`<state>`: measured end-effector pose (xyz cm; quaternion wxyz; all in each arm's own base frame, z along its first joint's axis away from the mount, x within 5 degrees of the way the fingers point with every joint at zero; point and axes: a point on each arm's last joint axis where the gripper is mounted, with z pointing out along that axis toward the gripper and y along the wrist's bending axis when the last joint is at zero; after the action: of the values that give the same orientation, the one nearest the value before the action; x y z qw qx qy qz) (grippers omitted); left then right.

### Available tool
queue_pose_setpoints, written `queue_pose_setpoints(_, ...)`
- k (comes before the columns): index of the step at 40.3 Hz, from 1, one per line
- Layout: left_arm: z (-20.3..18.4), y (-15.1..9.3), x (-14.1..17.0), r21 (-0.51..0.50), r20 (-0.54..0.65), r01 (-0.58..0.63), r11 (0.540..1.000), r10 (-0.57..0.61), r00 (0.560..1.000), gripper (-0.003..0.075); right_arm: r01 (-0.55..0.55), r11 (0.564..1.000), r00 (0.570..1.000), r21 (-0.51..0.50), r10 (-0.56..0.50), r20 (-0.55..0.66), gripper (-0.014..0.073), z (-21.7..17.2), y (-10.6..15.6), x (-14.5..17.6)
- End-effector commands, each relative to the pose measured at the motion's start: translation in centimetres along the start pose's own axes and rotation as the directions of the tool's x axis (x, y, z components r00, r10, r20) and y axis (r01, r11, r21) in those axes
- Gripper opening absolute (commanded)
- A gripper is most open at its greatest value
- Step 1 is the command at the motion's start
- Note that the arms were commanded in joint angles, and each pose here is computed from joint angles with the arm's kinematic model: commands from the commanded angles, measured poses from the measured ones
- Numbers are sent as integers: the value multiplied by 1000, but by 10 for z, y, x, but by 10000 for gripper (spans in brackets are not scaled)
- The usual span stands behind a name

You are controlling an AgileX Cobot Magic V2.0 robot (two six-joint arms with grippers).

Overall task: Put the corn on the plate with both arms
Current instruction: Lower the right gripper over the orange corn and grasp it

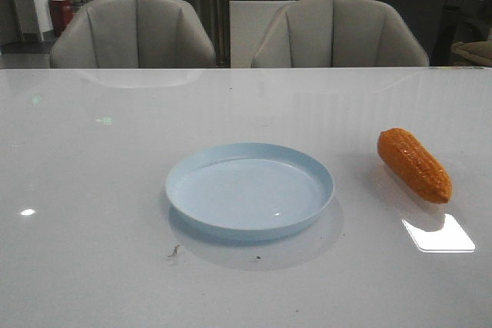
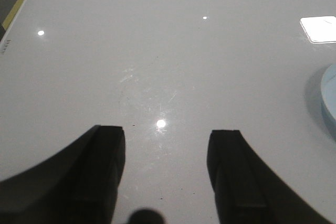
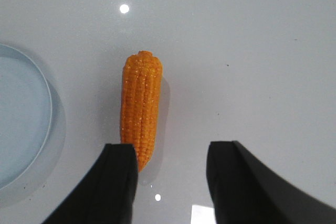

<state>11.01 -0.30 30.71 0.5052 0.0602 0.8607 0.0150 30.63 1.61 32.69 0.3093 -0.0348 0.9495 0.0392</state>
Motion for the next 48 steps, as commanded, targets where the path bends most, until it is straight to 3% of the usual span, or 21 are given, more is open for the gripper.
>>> queue_pose_setpoints(1,-5,1,-14,-9,94,11,1000,-10,995,422,59,998,998,-6,-59,27,426,3,4,-27)
queue_pose_setpoints(10,-4,1,-12,-4,69,11,1000,-11,998,422,106,993,992,-48,-109,-69,426,58,23,-43)
queue_pose_setpoints(22,-4,0,-8,4,22,11,1000,-11,1000,422,105,993,972,-62,-115,-202,430,118,26,-30)
queue_pose_setpoints(34,-4,0,-8,5,20,11,1000,-11,1000,422,106,992,967,-66,-118,-225,524,139,28,-25)
queue_pose_setpoints(48,-4,0,-8,5,20,11,1000,-11,1000,422,108,993,981,-57,-116,-158,526,140,28,-31)
